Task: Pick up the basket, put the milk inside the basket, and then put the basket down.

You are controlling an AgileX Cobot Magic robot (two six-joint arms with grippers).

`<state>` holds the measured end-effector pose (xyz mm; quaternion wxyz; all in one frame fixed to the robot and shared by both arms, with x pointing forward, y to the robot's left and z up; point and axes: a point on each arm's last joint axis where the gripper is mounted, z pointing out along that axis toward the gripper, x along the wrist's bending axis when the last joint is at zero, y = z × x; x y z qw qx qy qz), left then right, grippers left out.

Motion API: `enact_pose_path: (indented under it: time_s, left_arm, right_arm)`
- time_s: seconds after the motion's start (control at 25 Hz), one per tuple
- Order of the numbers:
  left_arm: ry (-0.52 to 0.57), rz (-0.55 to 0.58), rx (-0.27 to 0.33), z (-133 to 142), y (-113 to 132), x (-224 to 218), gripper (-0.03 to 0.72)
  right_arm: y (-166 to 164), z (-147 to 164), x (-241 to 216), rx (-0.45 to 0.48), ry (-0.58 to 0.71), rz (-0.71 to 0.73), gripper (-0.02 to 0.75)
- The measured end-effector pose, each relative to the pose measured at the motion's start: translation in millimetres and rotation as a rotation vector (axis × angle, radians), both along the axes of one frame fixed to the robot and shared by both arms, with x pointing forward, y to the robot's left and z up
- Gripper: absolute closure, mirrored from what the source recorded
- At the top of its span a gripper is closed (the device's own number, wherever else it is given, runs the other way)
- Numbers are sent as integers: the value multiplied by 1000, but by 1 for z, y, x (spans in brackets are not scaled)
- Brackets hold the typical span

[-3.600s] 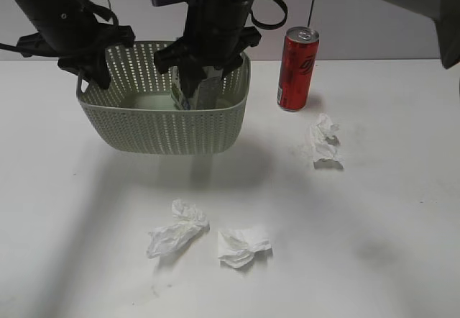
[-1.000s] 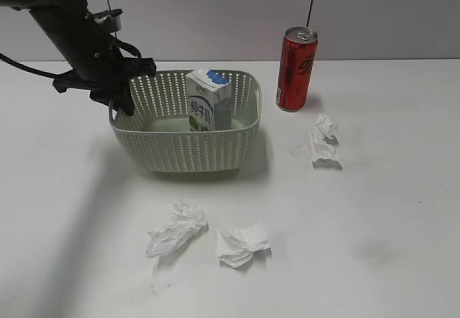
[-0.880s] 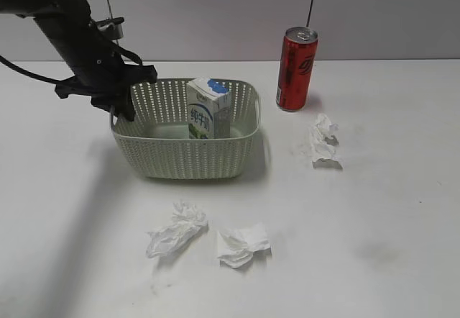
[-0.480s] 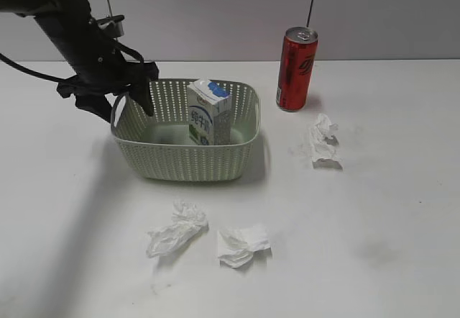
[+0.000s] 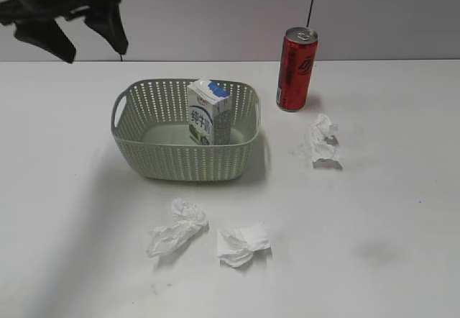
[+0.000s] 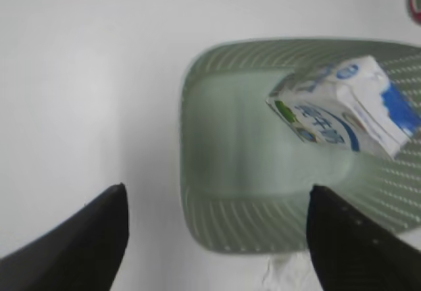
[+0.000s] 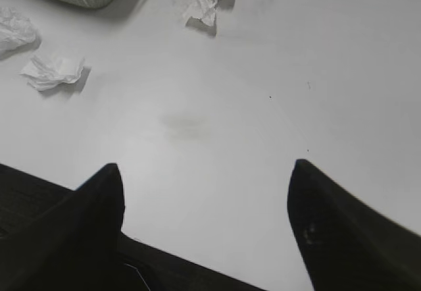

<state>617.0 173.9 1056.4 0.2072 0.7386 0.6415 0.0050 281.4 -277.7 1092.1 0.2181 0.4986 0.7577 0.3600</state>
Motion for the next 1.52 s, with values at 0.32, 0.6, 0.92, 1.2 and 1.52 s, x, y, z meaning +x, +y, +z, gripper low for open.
enact_pose_path:
  time_s: [0.32, 0.6, 0.92, 1.2, 1.52]
  left_arm:
    - [-223, -174, 61, 110, 9, -104, 91]
    - [-339, -201, 27, 127, 44, -217, 94]
    - [-425, -186, 83, 74, 93, -310, 95]
    - [-490, -245, 110, 16, 111, -351, 95]
    - [-622, -281, 88, -3, 111, -353, 95]
  right_arm:
    - [-1, -4, -2, -40, 29, 15, 149]
    - [-4, -24, -9, -64, 36, 32, 149]
    - [-11, -54, -22, -58, -7, 40, 149]
    - [-10, -53, -23, -25, -115, 63, 149]
    - [-5, -56, -20, -22, -147, 106, 149]
